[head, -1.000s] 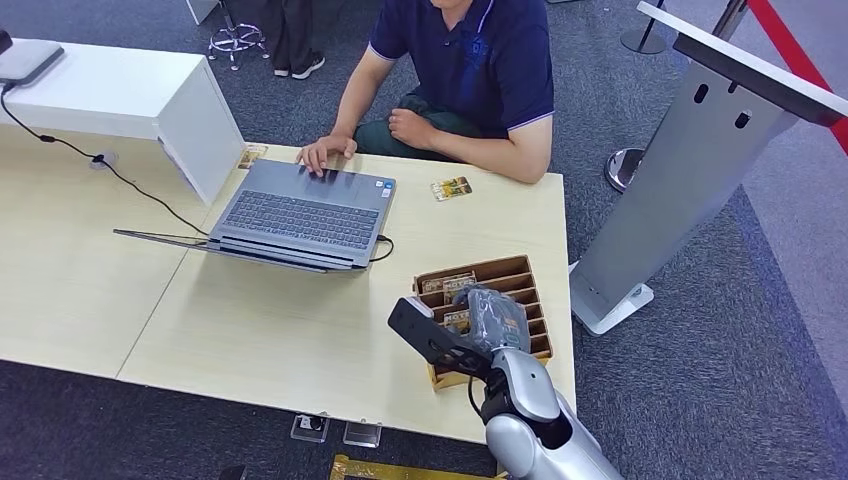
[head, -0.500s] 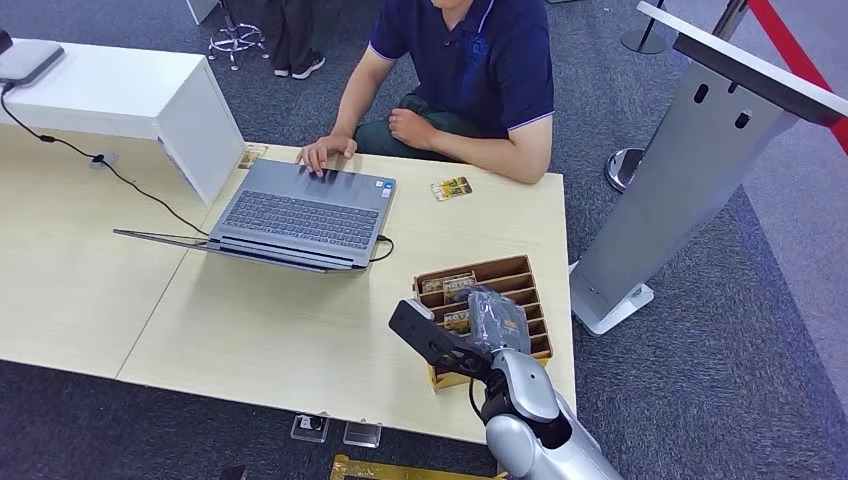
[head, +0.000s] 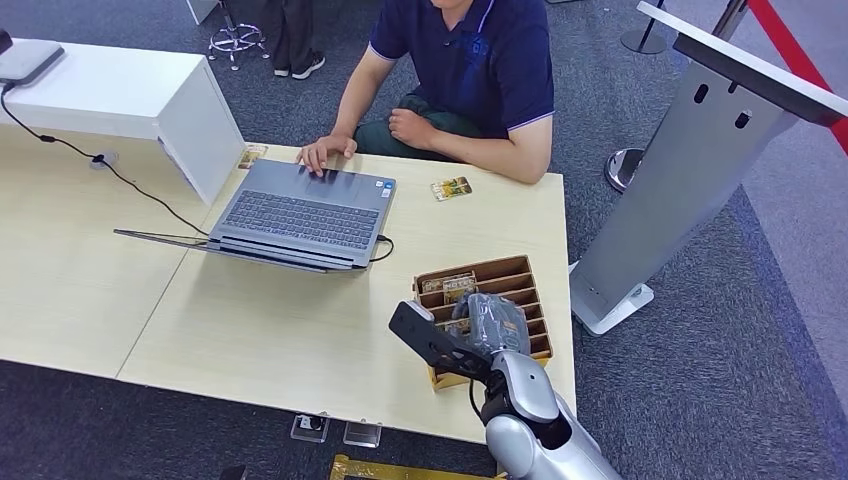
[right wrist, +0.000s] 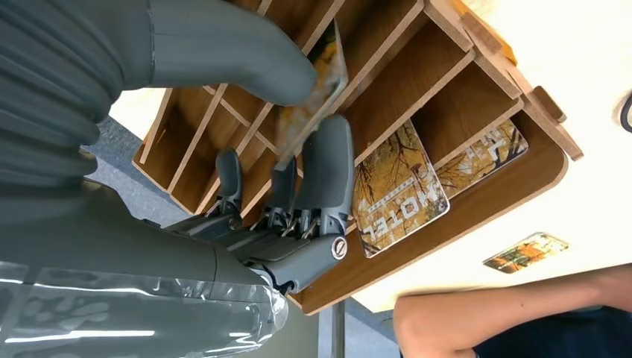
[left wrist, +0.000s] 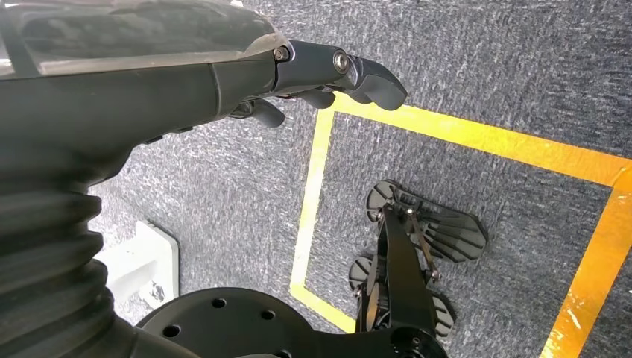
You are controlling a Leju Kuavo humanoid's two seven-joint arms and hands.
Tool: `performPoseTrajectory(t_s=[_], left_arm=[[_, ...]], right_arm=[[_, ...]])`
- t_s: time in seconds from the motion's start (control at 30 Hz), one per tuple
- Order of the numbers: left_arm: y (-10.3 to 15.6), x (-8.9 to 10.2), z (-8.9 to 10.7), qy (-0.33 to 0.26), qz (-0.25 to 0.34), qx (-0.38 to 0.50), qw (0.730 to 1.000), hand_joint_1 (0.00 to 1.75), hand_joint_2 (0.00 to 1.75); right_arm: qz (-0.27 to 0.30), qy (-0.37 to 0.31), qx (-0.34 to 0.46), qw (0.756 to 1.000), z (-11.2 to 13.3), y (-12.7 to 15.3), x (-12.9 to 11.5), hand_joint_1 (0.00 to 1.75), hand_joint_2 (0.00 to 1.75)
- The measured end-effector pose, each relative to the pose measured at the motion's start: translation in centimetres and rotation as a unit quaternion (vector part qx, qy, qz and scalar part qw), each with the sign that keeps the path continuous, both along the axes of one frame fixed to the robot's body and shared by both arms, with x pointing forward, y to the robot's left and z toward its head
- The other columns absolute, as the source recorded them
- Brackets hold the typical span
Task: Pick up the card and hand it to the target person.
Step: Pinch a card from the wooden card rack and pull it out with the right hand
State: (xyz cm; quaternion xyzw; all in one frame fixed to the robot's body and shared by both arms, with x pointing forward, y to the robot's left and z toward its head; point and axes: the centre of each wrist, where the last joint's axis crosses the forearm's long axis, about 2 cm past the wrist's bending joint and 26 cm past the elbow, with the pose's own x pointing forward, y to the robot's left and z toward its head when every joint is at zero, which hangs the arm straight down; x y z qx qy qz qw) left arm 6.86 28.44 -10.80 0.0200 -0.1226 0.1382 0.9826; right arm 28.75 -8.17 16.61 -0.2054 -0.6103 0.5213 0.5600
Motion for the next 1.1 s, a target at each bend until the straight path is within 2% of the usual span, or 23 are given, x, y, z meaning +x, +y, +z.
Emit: performPoseTrajectory(t_s=[0.37, 0.5, 0.73, 1.1], left_arm=[[0.0, 0.0, 0.0, 0.0, -0.001, 0.0, 1.0, 0.0, 1.75], [0.0, 0.0, 0.0, 0.0, -0.001, 0.0, 1.0, 0.0, 1.75], [0.0, 0.0, 0.0, -0.001, -0.002, 0.001, 1.0, 0.0, 1.75], [-0.02, 0.01, 0.0, -0.008, -0.005, -0.002, 1.0, 0.0, 1.75]], right_arm=[[-0.001, 0.003, -0.001, 1.0, -0.12, -0.03, -0.08, 1.03, 1.75], [-0.002, 0.004, -0.003, 1.0, -0.3, -0.2, -0.13, 1.15, 1.75], [-0.003, 0.005, -0.005, 1.0, -0.42, -0.35, -0.13, 1.62, 1.75], [-0.003, 0.006, 0.0, 1.0, -0.37, -0.41, -0.13, 1.68, 1.75]])
